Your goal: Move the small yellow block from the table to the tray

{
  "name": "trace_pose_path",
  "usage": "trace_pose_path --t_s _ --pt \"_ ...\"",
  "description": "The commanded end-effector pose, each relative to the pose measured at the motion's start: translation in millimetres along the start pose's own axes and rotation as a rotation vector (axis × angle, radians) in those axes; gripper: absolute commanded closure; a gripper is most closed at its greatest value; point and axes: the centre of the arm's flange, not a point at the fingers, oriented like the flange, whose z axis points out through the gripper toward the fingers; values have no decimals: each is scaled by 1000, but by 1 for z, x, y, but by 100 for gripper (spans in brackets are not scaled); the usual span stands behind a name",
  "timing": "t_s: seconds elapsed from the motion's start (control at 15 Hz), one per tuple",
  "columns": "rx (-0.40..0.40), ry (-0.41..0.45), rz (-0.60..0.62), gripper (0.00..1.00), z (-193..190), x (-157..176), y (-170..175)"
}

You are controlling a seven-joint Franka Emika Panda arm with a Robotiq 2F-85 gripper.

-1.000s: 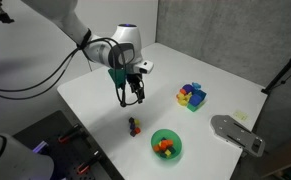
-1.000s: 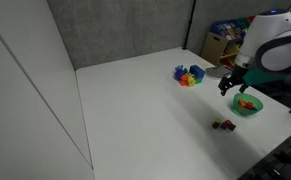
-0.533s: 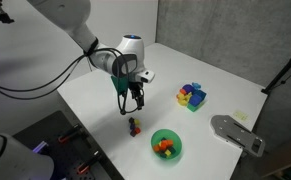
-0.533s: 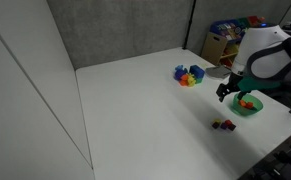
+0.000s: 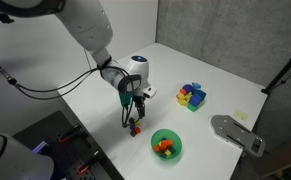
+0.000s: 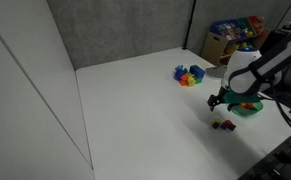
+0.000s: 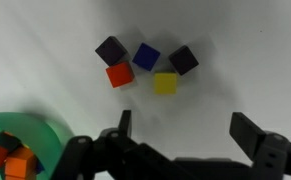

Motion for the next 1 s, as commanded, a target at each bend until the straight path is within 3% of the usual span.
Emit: trace_pose_path --t_s 0.0,0.4,0.93 --pt "18 -3 13 0 29 18 -5" --pt "27 -48 26 0 60 13 3" --pt "33 -67 6 0 73 7 8"
